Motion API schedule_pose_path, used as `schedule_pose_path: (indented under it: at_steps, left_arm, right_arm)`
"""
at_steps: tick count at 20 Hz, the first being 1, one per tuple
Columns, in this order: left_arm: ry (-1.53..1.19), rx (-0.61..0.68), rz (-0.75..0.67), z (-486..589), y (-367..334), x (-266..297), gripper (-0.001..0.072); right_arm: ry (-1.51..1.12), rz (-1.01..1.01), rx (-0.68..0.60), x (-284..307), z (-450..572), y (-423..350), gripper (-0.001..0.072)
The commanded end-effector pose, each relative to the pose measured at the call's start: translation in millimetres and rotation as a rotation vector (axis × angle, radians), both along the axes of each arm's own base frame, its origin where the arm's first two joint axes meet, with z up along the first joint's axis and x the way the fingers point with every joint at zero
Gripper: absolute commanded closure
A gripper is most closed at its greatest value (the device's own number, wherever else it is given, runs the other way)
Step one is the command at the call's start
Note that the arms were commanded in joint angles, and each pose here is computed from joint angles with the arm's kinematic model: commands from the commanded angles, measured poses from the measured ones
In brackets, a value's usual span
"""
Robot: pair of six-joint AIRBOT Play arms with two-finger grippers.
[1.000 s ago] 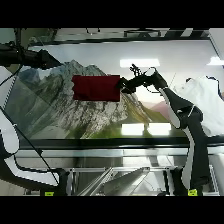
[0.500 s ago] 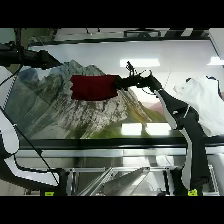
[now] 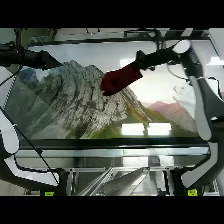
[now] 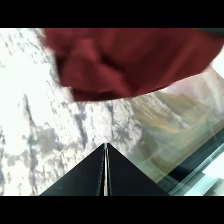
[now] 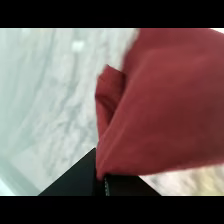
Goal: Fold the shirts.
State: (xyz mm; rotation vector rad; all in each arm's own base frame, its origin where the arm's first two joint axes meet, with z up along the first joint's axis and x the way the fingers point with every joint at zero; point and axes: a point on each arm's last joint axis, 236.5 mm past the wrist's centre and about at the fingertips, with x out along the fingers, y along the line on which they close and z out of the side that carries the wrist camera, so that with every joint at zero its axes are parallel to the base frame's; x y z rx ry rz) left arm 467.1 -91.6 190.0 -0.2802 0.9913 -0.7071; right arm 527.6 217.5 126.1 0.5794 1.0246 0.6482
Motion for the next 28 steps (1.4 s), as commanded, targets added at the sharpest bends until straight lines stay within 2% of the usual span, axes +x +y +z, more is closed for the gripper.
schedule_pose_path:
  at_steps: [1, 5, 10, 12, 15, 18, 20, 23, 28]
  left_arm:
    - [0.022, -0.006, -0.004, -6, -1, -2, 0.0685]
    - [0.142, -0.029, -0.003, -45, -3, -11, 0.0685]
    - [0.176, -0.175, 0.032, -65, -21, -2, 0.0685]
    - [0.173, -0.174, 0.042, -69, -24, 0, 0.0685]
    - [0.168, -0.173, 0.038, -69, -24, 0, 0.0685]
    - [0.164, -0.174, 0.043, -68, -24, 2, 0.0685]
    - [0.166, -0.174, 0.041, -68, -24, 1, 0.0685]
    - [0.168, -0.176, 0.039, -68, -24, 1, 0.0685]
    - [0.204, -0.173, -0.001, -70, -27, -12, 0.0685]
  right_arm:
    - [-0.044, -0.11, -0.082, -21, 45, -67, 0.0698]
    - [-0.178, -0.28, -0.073, -15, 99, -133, 0.0696]
    - [-0.346, -0.522, -0.074, 36, 118, -215, 0.0694]
    - [-0.429, -0.63, -0.077, 52, 137, -257, 0.0694]
    - [-0.486, -0.688, -0.113, 45, 168, -313, 0.0694]
    - [-0.412, -0.711, -0.152, 9, 167, -357, 0.0694]
    - [-0.249, -0.679, -0.182, -28, 134, -371, 0.0697]
    - [-0.04, -0.731, -0.154, -85, 80, -376, 0.0696]
    - [0.321, -0.959, -0.361, -226, -22, -406, 0.0691]
